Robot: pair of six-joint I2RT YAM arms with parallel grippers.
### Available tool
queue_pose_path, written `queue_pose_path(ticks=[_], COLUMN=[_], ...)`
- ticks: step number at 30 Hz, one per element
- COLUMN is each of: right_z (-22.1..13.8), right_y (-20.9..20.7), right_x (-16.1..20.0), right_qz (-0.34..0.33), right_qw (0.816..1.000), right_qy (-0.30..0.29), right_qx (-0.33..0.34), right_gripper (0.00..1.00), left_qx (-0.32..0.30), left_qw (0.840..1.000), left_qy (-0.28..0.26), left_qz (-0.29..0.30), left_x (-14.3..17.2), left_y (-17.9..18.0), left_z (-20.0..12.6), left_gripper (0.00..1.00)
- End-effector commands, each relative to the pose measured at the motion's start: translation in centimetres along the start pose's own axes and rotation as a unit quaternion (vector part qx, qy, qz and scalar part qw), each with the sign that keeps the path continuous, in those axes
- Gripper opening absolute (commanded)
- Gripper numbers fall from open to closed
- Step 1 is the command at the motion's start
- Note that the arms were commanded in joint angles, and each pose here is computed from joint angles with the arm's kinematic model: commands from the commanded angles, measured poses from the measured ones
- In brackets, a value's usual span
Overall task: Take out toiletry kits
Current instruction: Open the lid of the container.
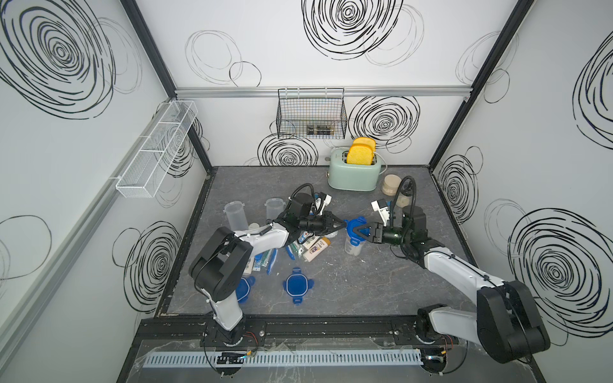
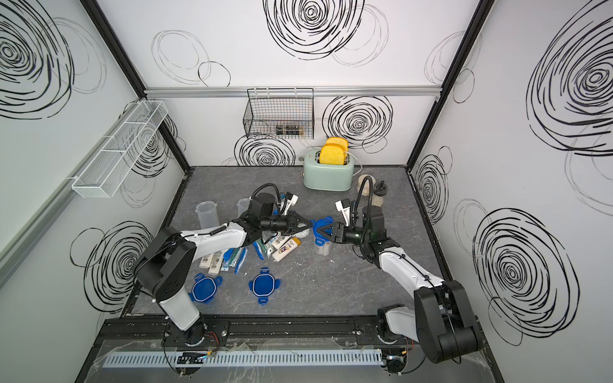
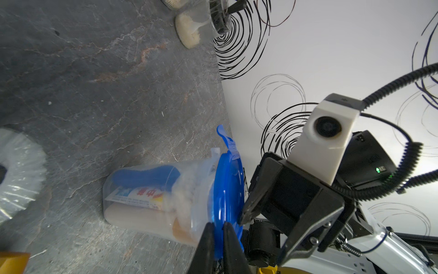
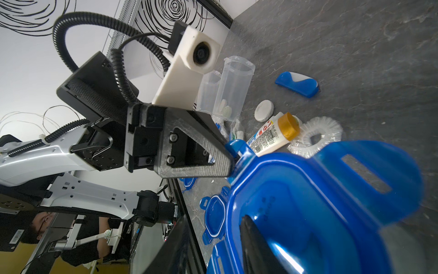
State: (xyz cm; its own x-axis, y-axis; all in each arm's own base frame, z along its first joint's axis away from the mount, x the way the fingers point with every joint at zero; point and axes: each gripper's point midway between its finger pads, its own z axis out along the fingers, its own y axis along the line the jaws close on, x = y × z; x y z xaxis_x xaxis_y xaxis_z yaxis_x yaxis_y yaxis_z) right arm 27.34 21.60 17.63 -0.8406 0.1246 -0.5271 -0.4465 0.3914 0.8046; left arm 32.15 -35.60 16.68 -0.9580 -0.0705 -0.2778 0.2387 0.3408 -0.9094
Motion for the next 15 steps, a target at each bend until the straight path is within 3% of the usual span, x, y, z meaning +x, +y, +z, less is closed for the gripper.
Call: queue_pose_path(ticks=[1,10,15], right_z=[0.3,-1.2,-2.4], right_y=[-2.2,-0.2,0.5], right_x=[1.7,-0.3,-1.3], right_qz=[0.036,0.017,0.009], right_qw=[0.998,1.000,1.000], right_qy=[0.025,0.009,-0.016], right_qx=[0.037,0.023,0.024], right_gripper=[0.40,0.44,0.45], left_qx=[0.028,0.022,0.036], left_qw=[0.999,0.998,0.996], left_qy=[-0.011,-0.005,0.001], left_qz=[0.044,0.066,0.079], left_x=[-0.7,-0.1,0.2], left_y=[-3.2,-4.2,-5.9], left_z=[-0.4,-0.4,-0.3], left_gripper=[0.09,0.00,0.00])
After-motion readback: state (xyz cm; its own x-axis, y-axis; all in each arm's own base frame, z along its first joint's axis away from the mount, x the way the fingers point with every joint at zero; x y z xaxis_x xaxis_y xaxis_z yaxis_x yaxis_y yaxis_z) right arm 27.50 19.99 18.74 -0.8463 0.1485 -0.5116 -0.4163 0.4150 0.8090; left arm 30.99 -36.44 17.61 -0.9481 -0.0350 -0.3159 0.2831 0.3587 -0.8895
